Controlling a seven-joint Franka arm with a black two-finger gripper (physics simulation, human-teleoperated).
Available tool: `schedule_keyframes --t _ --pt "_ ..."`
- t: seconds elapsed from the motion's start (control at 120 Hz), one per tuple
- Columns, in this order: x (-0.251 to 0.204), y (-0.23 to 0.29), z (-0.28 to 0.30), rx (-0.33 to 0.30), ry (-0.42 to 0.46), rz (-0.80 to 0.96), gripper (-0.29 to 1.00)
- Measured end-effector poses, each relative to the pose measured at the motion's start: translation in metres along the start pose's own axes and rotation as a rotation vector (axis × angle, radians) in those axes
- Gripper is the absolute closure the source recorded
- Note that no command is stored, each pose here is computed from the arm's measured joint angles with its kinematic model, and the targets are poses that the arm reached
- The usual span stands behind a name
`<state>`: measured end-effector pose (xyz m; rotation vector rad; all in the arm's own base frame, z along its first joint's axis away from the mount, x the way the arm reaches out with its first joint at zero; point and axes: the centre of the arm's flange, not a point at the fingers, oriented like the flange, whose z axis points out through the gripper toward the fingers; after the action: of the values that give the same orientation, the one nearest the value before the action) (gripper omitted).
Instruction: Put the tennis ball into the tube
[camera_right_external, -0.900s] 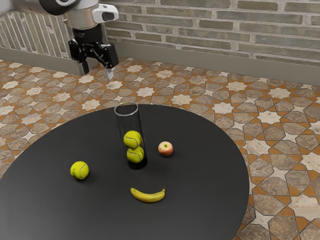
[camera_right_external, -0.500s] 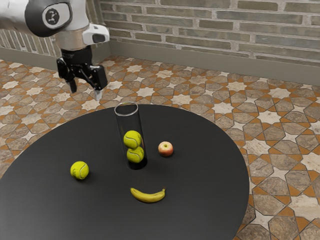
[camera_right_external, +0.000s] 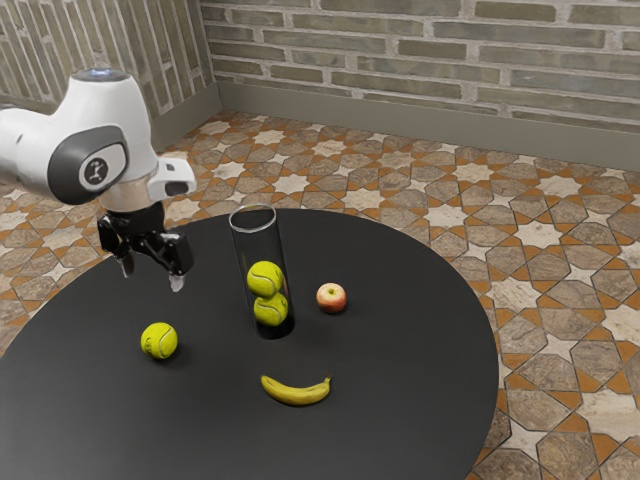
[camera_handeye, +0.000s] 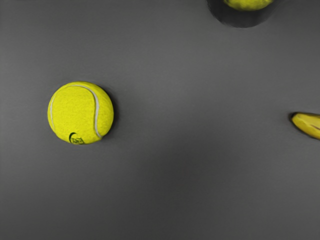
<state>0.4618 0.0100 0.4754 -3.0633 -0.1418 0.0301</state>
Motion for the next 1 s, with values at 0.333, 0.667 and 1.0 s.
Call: schedule_keyframes --t 0.333,0.667,1.0 --pt "0.007 -0.033 0.072 -0.012 0.063 0.071 0.0" --pt "0.024 -0.062 0.131 -0.042 0.044 0.089 0.0" --pt "0.041 -0.078 0.178 -0.065 0.032 0.115 0.0"
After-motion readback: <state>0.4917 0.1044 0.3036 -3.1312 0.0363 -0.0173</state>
